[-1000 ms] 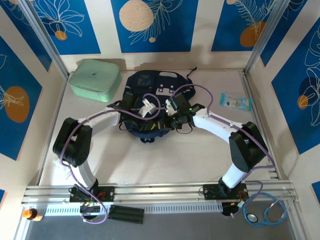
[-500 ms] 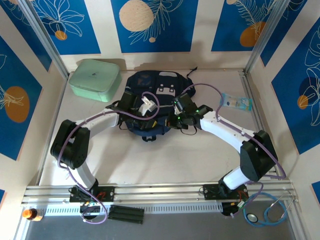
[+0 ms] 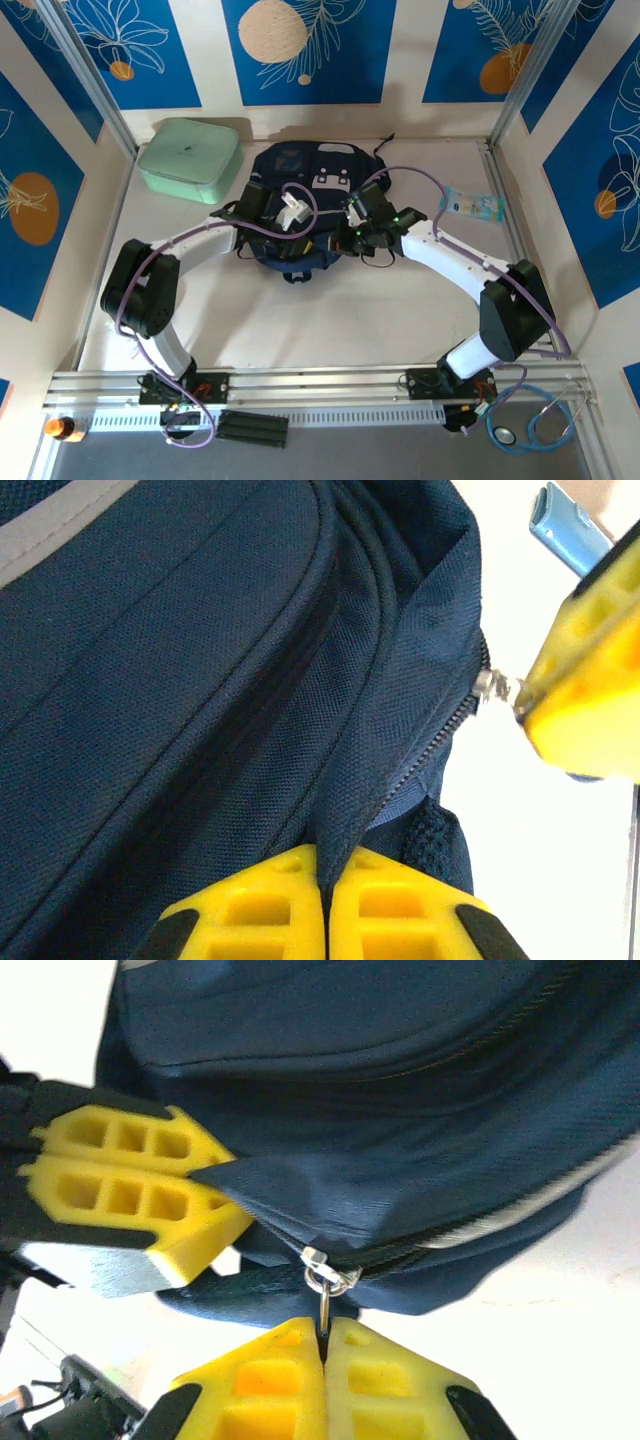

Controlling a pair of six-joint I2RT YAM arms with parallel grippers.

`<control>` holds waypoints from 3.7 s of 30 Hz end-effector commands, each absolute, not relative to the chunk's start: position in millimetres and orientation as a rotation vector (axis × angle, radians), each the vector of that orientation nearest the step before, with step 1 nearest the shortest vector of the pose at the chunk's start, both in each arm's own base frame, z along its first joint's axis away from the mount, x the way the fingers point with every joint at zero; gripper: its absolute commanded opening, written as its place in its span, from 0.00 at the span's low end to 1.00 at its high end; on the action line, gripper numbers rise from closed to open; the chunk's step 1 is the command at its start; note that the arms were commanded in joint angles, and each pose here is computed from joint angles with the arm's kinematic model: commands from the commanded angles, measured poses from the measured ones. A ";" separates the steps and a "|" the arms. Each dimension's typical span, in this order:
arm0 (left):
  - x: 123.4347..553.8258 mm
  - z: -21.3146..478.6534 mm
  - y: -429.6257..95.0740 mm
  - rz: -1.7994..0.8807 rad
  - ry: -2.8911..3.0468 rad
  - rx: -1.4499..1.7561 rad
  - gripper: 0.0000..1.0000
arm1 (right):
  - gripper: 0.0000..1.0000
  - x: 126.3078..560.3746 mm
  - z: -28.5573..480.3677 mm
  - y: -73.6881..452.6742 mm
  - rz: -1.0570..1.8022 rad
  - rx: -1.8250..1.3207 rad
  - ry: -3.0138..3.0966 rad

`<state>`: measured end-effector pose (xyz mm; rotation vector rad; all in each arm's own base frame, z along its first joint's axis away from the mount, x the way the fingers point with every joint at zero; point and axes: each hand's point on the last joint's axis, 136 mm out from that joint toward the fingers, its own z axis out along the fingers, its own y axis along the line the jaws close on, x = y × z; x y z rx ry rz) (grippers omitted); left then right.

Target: Pack the student bag

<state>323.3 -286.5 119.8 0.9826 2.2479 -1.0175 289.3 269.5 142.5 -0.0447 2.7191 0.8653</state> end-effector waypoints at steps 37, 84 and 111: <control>311.7 144.0 -290.8 -1.162 2.128 1.045 0.10 | 0.56 378.1 74.7 244.4 1.222 0.596 2.716; 303.4 125.3 -288.0 -1.021 2.200 1.124 0.01 | 0.15 380.1 108.8 258.7 1.499 0.661 2.609; 318.7 64.0 -247.3 -0.533 2.382 1.243 0.18 | 0.11 399.0 61.2 293.0 1.494 0.535 2.567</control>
